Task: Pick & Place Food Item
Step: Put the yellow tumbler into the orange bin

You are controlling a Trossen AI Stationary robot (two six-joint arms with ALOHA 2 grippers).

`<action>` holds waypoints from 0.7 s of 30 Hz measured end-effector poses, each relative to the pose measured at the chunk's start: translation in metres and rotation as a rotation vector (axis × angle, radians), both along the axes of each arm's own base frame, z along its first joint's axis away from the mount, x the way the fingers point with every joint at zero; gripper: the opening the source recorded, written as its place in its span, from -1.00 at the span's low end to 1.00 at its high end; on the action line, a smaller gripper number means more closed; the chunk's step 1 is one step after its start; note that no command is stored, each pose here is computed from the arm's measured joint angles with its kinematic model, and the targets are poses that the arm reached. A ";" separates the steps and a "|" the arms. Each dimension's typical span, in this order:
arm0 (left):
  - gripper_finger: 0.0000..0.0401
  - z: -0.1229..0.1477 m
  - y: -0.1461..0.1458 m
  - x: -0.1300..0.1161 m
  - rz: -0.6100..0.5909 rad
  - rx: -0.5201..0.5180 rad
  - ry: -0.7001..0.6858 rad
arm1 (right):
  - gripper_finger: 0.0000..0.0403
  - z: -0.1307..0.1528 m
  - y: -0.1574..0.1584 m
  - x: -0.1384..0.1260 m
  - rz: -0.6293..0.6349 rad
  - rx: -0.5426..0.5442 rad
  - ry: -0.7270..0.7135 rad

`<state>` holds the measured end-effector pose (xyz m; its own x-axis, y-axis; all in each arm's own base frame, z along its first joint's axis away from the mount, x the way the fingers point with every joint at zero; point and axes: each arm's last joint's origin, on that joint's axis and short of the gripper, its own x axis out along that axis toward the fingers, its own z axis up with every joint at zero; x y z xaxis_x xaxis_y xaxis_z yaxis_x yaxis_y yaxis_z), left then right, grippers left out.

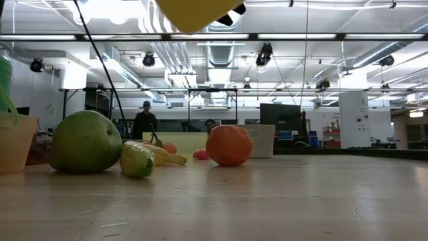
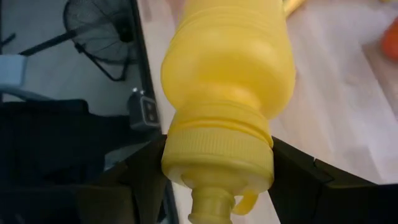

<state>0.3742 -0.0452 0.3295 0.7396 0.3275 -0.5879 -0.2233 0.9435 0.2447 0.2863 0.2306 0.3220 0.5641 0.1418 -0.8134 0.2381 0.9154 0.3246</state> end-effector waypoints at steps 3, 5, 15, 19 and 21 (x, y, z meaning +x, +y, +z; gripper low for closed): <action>0.71 0.000 0.000 0.000 0.000 0.000 0.000 | 0.11 0.009 -0.003 -0.001 -0.018 0.039 0.062; 0.71 0.000 0.000 0.000 0.000 0.000 0.000 | 0.11 0.014 -0.006 0.002 -0.037 0.076 0.111; 0.71 0.000 0.000 0.000 0.000 0.000 0.000 | 0.11 0.025 -0.029 0.040 -0.082 0.253 0.431; 0.71 0.000 0.000 0.000 0.000 0.000 0.000 | 0.11 0.031 -0.042 0.052 -0.138 0.258 0.551; 0.71 0.000 0.000 0.000 0.000 0.000 0.000 | 0.11 0.034 -0.048 0.057 -0.162 0.256 0.583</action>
